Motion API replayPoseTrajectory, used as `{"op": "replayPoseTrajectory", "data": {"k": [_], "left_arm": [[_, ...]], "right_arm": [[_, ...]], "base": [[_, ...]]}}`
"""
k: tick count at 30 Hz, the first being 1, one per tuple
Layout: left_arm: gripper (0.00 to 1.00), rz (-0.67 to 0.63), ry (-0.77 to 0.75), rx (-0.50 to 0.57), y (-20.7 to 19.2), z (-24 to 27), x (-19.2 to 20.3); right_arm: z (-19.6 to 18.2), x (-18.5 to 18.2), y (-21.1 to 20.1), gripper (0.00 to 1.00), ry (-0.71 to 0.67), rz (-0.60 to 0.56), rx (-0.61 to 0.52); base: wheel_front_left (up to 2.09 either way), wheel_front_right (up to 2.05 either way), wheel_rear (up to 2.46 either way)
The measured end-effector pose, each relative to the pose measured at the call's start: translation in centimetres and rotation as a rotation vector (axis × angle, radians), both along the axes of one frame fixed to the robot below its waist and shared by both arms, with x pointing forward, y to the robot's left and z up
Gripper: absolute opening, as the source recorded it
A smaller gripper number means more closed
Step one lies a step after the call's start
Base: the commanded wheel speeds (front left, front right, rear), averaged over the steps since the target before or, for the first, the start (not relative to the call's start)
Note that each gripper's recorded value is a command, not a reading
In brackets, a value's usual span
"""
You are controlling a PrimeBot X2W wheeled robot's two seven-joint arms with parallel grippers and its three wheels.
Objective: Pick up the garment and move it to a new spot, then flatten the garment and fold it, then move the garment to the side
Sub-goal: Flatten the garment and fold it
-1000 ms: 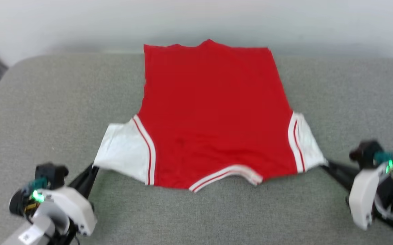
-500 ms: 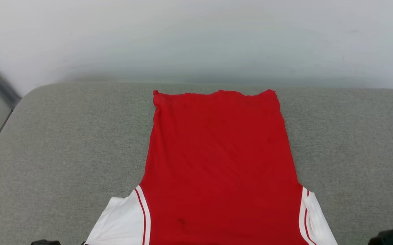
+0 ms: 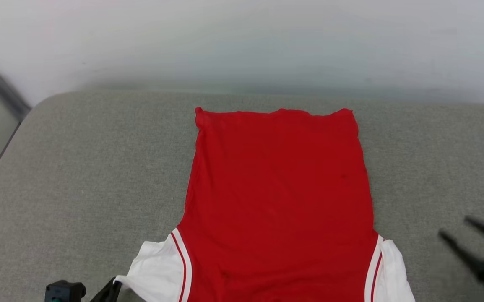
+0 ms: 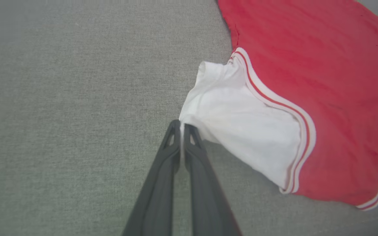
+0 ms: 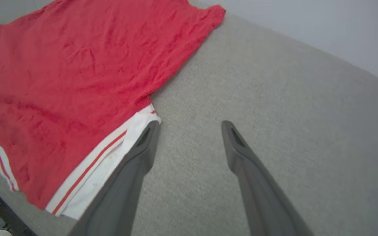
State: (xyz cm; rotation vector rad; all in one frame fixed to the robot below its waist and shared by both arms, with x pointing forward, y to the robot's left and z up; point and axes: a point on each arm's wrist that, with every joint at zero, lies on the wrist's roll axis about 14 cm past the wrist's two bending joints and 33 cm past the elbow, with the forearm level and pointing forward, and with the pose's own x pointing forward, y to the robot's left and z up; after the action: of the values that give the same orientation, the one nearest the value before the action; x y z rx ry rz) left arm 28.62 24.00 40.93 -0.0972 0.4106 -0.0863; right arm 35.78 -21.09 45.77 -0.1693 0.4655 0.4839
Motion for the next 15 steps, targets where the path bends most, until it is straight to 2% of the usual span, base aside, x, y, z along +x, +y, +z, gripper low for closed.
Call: {"op": "replayPoseTrajectory", "data": {"k": [4,7,12,15], "left_arm": [[0.00,-0.015,-0.030,0.004,-0.7,0.9,1.1],[0.00,-0.018,-0.057,0.010,-0.9,1.7,2.3],[0.00,-0.039,-0.080,0.021,-1.7,2.1,4.1],[0.00,-0.039,-0.086,0.013,-2.2,2.1,5.2]], "right_arm": [[6.6,5.2,-0.6,1.00,-0.188,-0.003,-0.044],[11.1,8.8,0.3,1.00,-0.276,-0.005,-0.019],[15.1,14.5,2.7,1.00,-0.291,0.028,-0.042],[15.2,18.0,4.0,1.00,-0.236,0.037,-0.092]], "base": [[0.00,0.00,0.00],[0.00,0.00,0.00],[0.00,0.00,0.00],[0.00,0.00,0.00]]}}
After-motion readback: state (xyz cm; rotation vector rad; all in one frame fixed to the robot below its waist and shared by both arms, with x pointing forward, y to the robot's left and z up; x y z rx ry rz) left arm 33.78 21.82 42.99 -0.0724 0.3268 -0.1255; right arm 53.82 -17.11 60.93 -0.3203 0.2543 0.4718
